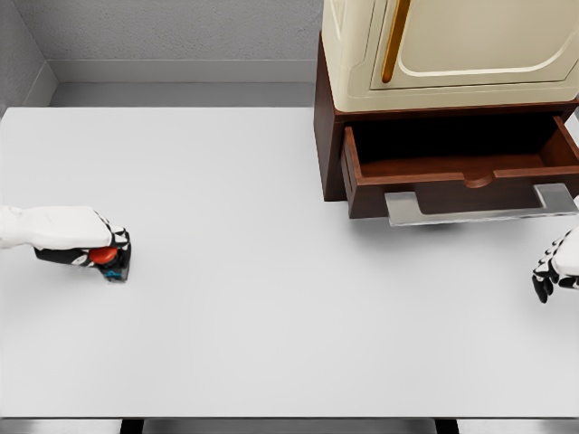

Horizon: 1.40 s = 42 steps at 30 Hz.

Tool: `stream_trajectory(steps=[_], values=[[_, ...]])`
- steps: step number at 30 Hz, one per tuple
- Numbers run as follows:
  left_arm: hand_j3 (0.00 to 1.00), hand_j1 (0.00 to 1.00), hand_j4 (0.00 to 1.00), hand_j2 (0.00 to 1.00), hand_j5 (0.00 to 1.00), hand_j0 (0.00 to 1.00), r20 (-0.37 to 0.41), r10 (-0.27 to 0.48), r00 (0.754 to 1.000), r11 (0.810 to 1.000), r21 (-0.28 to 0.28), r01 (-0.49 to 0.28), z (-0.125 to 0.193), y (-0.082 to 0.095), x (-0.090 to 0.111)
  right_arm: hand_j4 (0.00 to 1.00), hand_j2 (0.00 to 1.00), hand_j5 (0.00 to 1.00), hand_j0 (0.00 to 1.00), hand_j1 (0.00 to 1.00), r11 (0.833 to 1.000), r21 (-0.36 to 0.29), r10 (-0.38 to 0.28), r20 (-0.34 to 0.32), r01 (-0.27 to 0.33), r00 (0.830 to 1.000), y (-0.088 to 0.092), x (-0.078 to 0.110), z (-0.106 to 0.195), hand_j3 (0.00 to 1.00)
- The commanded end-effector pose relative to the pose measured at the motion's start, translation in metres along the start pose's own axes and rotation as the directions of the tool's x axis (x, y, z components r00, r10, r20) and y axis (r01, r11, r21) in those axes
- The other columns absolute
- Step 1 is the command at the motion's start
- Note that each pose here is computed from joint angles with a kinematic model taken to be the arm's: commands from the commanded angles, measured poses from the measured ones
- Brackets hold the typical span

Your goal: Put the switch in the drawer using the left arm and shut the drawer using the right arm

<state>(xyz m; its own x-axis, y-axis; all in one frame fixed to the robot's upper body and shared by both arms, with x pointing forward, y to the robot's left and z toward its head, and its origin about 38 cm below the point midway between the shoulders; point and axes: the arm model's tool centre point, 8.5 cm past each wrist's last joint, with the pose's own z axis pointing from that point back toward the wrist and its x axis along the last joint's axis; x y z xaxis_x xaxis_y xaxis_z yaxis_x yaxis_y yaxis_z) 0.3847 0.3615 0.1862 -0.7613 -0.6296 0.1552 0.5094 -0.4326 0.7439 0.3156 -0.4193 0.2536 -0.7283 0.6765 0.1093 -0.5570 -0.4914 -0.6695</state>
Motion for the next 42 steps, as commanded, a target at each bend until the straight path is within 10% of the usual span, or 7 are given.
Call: stream_trajectory(steps=[1,15,22,42], values=[[0.41,0.41,0.41,0.41,0.41,0.41,0.010,0.009,1.000,1.000,0.012,-0.009,-0.002,0.002,0.001,0.47,0.47,0.47,0.47,0.47,1.000,-0.009,-0.008,0.000,0.008,1.000,-0.002,0.000,0.002,0.47],[0.40,0.40,0.40,0.40,0.40,0.40,0.184,0.027,0.982,0.962,0.261,-0.076,-0.037,0.063,0.027,0.48,0.48,0.48,0.48,0.48,1.000,-0.028,-0.010,-0.014,0.009,1.000,-0.009,-0.002,0.012,0.48],[0.40,0.40,0.40,0.40,0.40,0.40,0.213,0.001,0.977,0.908,0.410,-0.091,-0.035,0.095,0.032,0.48,0.48,0.48,0.48,0.48,0.999,-0.030,-0.010,-0.020,0.010,1.000,-0.010,-0.003,0.014,0.48],[0.40,0.40,0.40,0.40,0.40,0.40,0.325,-0.062,0.944,0.858,0.500,-0.116,-0.064,0.140,0.061,0.48,0.48,0.48,0.48,0.48,0.999,-0.047,-0.011,-0.017,0.010,1.000,-0.015,-0.002,0.017,0.48]])
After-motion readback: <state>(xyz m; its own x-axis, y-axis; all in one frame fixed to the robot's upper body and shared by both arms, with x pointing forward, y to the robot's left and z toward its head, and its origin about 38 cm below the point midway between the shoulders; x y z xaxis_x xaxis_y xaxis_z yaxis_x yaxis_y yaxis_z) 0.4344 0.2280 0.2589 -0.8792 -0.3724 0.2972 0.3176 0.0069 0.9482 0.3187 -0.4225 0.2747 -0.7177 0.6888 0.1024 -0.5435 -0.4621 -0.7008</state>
